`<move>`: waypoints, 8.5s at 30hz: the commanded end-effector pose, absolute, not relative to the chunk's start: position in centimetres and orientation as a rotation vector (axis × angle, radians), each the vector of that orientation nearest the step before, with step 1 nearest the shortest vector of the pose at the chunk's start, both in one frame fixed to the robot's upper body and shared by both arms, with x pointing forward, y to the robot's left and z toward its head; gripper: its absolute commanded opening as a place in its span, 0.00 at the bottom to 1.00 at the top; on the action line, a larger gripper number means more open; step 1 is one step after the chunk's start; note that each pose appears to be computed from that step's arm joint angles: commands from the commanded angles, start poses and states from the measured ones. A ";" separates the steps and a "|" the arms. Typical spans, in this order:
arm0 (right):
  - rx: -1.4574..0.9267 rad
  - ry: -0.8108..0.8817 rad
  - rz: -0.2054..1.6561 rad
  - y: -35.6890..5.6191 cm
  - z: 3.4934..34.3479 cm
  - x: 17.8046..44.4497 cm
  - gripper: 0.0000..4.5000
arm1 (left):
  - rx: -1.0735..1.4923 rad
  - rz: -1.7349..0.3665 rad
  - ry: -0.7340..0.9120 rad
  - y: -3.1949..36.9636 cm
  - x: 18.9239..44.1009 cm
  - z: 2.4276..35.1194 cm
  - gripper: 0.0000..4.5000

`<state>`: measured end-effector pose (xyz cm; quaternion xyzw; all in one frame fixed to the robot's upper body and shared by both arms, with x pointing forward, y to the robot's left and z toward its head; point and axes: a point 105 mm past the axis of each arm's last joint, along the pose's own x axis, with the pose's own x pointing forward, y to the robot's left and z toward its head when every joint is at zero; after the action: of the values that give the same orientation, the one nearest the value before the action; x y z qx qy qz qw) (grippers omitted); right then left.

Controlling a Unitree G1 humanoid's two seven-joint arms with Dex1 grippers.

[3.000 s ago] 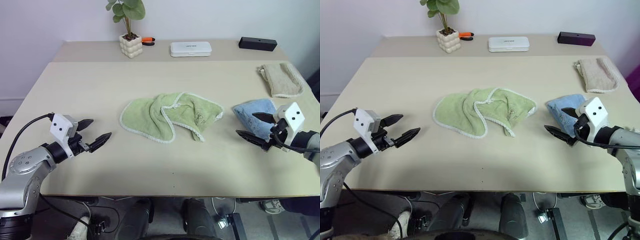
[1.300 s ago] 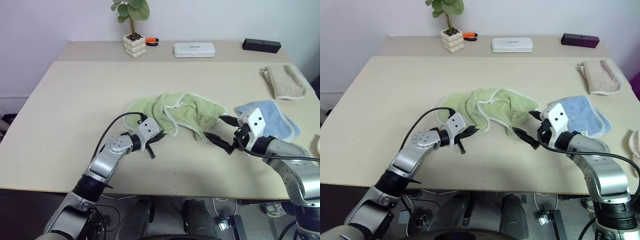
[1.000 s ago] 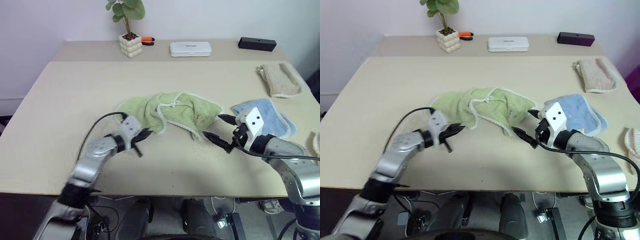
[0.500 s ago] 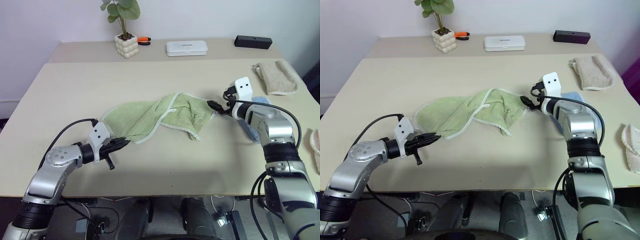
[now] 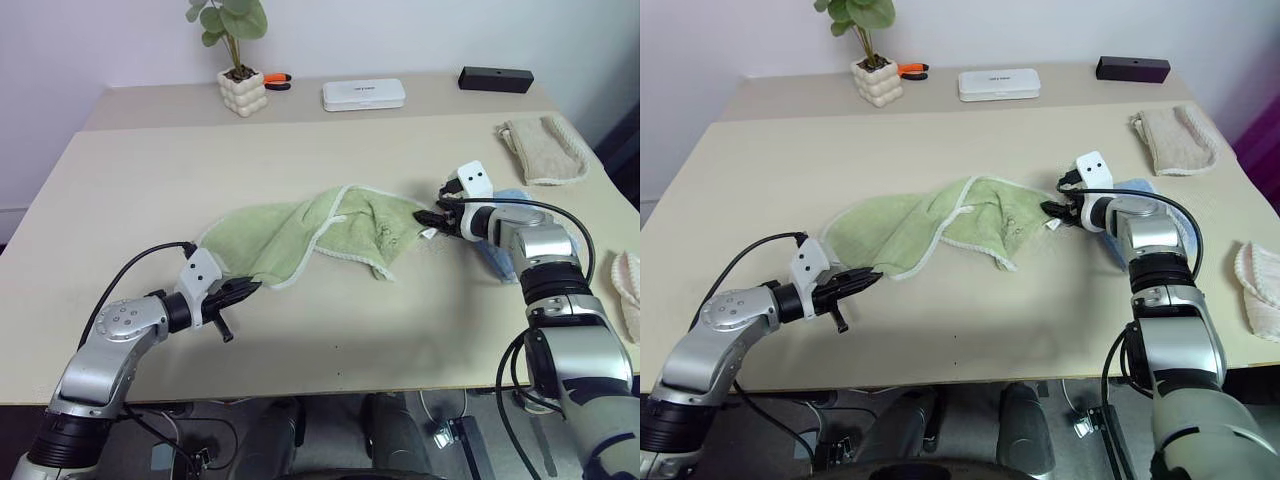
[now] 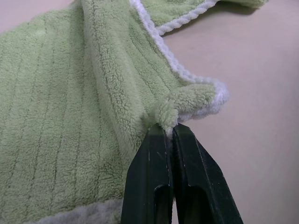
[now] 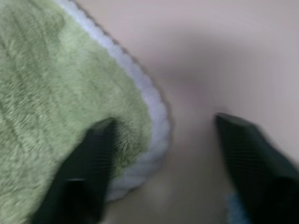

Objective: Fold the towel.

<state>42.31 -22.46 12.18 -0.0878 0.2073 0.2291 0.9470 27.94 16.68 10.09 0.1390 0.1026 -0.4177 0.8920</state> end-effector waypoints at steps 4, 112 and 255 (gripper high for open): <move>-0.271 0.397 0.480 -22.6 12.8 42.2 0.01 | 0.310 -0.854 0.158 16.9 28.4 11.4 0.00; 0.338 0.332 0.590 -18.0 13.5 25.0 0.99 | 0.097 -0.813 0.049 16.4 26.8 15.1 0.89; -0.614 0.006 0.943 -10.2 14.1 31.0 0.85 | -0.103 -0.778 0.082 14.4 25.6 18.6 0.01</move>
<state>30.88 -10.21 12.71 -0.2875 0.0321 0.4552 0.8421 26.21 15.76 19.38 -0.0817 0.0263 -0.3454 0.9345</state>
